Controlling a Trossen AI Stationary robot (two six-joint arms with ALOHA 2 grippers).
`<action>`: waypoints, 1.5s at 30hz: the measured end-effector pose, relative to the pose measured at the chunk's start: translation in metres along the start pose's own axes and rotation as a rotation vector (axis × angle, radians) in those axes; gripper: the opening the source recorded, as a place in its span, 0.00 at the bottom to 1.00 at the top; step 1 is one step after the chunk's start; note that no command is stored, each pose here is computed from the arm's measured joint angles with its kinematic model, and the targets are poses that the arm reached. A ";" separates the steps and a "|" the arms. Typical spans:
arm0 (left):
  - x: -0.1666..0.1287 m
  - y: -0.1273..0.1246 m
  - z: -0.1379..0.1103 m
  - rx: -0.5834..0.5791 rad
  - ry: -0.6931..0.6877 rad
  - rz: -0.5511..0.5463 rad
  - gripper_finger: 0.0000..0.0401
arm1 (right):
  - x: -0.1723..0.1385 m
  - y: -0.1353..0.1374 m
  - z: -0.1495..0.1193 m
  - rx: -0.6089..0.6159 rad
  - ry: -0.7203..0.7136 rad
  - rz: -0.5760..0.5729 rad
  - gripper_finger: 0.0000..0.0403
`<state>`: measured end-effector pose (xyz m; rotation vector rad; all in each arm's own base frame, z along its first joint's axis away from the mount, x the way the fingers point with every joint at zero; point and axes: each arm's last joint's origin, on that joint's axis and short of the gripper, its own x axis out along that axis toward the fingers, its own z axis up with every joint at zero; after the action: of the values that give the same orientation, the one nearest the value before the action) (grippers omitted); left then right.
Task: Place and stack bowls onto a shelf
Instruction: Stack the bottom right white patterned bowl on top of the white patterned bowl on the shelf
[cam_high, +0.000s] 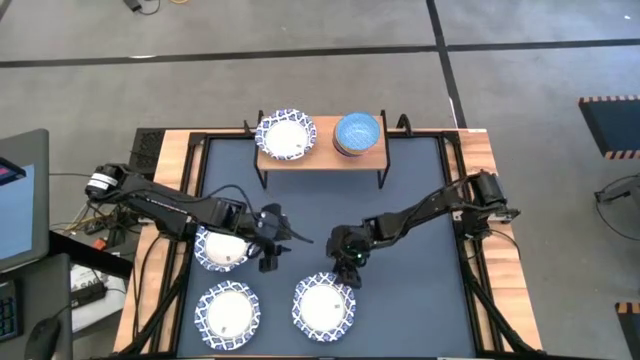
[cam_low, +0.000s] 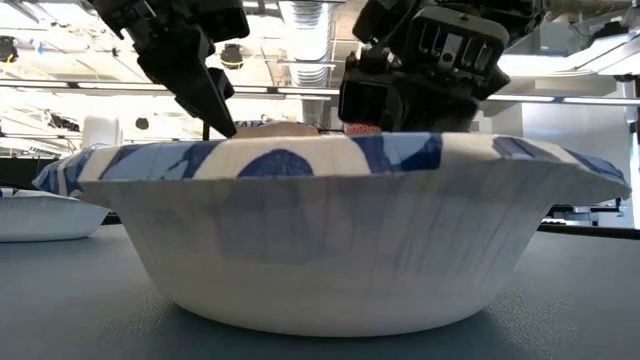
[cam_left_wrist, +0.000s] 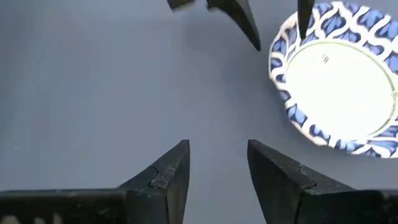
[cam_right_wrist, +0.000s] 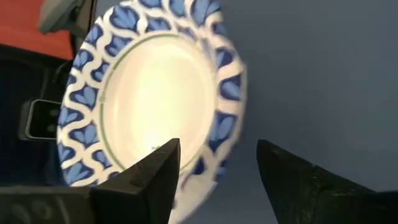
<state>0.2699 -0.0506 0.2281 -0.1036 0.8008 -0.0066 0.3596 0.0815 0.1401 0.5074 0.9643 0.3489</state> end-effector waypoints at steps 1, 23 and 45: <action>0.000 0.000 0.000 -0.001 -0.002 0.000 0.38 | 0.004 0.000 0.000 0.005 0.006 0.018 0.59; 0.000 0.004 -0.006 -0.027 0.016 0.100 0.43 | -0.083 0.004 0.039 -0.058 -0.170 -0.041 0.07; -0.097 0.029 -0.003 -0.104 -0.310 0.715 0.43 | -0.292 -0.031 0.172 -0.411 -0.945 -0.606 0.05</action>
<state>0.1989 -0.0173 0.2926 0.0869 0.4927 0.7118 0.3525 -0.1327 0.4037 -0.0423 0.0800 -0.2445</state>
